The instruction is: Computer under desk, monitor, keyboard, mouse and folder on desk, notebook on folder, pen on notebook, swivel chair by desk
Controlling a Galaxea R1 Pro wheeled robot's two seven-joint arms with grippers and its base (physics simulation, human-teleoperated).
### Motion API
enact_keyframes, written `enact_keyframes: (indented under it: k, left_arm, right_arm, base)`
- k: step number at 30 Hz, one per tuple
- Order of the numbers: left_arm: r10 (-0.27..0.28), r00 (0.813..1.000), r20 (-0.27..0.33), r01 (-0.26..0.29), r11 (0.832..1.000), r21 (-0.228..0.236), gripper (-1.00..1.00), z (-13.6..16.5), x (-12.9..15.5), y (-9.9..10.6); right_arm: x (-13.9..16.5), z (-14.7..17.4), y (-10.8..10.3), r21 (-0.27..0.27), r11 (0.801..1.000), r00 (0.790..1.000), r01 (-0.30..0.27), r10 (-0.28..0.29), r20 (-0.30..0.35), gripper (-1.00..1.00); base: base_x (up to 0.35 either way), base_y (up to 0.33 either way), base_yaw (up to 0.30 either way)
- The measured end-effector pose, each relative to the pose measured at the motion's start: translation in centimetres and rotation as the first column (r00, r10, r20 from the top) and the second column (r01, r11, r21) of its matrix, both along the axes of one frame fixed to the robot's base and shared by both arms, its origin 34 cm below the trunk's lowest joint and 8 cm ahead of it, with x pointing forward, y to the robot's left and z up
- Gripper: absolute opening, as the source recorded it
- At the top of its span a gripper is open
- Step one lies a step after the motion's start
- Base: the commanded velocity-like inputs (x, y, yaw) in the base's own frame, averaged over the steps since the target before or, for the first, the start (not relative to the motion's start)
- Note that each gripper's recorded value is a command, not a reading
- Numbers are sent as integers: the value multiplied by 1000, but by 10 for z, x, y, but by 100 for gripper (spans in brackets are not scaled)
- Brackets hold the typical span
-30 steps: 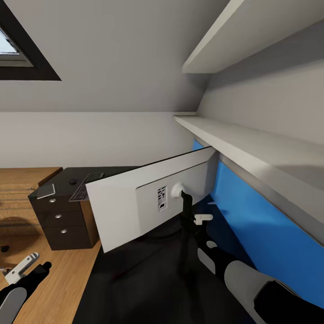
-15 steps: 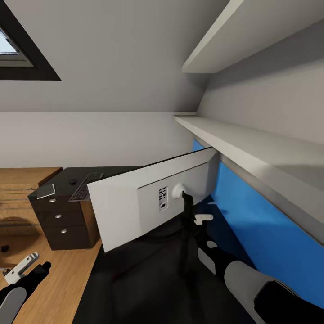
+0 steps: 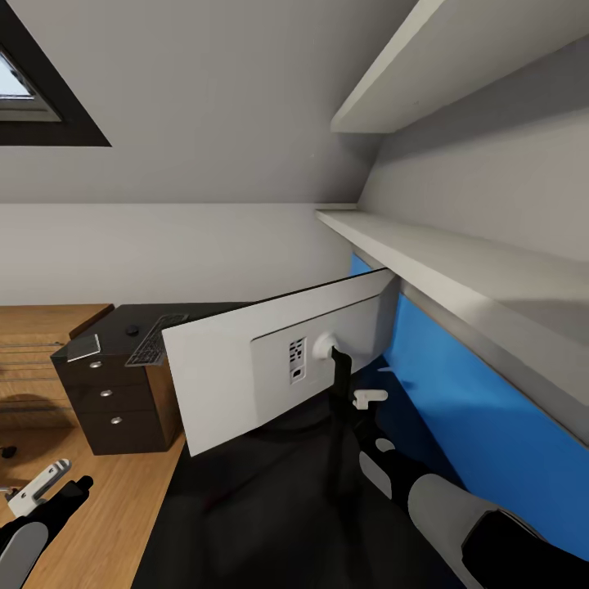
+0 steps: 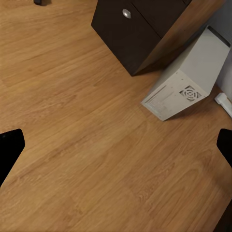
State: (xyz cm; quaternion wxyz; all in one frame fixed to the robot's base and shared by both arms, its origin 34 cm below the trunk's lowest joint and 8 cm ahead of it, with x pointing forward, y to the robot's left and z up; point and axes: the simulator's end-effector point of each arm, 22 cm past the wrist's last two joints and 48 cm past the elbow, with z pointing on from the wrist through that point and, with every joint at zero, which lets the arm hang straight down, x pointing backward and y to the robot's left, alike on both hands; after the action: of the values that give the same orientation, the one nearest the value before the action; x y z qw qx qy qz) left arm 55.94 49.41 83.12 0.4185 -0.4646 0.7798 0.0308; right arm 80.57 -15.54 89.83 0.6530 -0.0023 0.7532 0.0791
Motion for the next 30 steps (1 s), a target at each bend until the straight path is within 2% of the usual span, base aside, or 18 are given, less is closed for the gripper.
enact_keyframes:
  k: [13,21,23,25,30]
  left_arm:
    - [0,1000,0,0,1000,0,100,0,0,0]
    - [-1,1000,1,1,1000,0,100,0,0,0]
    - [-1,1000,1,1,1000,0,100,0,0,0]
    - [-1,1000,0,1,1000,0,100,0,0,0]
    - [0,1000,0,0,1000,0,100,0,0,0]
  right_arm:
    - [0,0,0,-1,1000,1000,-2,2,0,100]
    - [0,-1,1,-1,1000,1000,-3,3,-1,100]
    - [1,0,-4,12,1000,1000,15,-15,-2,100]
    - [0,0,1,-2,1000,1000,-4,4,-1,100]
    - [0,0,-1,4,1000,1000,3,-3,-1,100]
  base:
    - [0,6,0]
    - [-61,212,0]
    - [-102,235,0]
    - [-49,96,0]
    - [-100,22,0]
